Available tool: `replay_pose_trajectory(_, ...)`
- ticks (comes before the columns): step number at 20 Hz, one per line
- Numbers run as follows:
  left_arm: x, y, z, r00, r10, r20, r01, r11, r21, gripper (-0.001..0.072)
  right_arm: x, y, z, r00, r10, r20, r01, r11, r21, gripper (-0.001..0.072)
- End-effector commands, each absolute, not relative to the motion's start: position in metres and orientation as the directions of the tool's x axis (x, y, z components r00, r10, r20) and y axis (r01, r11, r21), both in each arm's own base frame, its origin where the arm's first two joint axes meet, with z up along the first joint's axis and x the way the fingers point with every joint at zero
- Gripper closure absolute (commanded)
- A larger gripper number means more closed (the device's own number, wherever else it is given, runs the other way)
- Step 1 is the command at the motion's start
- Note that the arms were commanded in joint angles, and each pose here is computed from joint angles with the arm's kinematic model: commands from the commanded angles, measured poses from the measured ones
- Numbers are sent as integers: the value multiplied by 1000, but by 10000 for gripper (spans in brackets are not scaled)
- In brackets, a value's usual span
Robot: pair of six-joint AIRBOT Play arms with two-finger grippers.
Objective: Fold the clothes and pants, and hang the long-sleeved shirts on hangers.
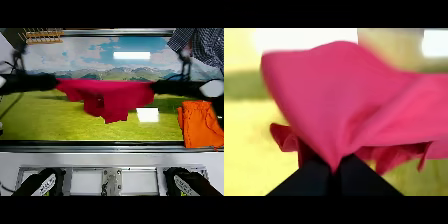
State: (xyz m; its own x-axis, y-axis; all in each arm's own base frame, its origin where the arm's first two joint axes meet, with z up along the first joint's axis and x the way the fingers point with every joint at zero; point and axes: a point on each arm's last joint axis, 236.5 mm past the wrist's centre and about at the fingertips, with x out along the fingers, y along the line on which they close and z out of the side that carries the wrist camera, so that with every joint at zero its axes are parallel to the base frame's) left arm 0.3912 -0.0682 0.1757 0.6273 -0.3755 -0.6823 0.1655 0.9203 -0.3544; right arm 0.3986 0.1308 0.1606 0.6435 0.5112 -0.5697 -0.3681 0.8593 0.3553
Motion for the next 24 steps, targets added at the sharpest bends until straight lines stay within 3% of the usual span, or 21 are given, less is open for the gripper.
replay_pose_trajectory(1, 343, -57, 332, 855, -315, -412, 241, 945, -223, 700, 365, 107, 329, 842, 463, -277, -423, 885, 194, 696)
replay_pose_trajectory(6, 243, -68, 447, 949, -298, -100, 289, 952, -100, 701, 272, 97, 465, 903, 412, 124, -422, 904, 73, 696)
replay_pose_trajectory(11, 169, -73, 502, 950, -279, 138, 293, 951, -94, 701, 205, 96, 502, 876, 405, 262, -423, 906, 15, 697)
replay_pose_trajectory(14, 148, -73, 518, 938, -270, 217, 299, 947, -115, 701, 188, 93, 513, 864, 394, 312, -423, 906, 25, 697)
replay_pose_trajectory(17, 163, -74, 512, 941, -283, 183, 311, 939, -147, 701, 191, 91, 516, 864, 385, 325, -421, 906, 46, 697)
replay_pose_trajectory(20, 214, -84, 486, 934, -353, 58, 357, 906, -227, 701, 223, 92, 503, 882, 388, 267, -428, 897, 112, 697)
replay_pose_trajectory(24, 326, -83, 407, 885, -412, -217, 316, 873, -370, 701, 318, 97, 434, 910, 414, 28, -409, 884, 225, 697)
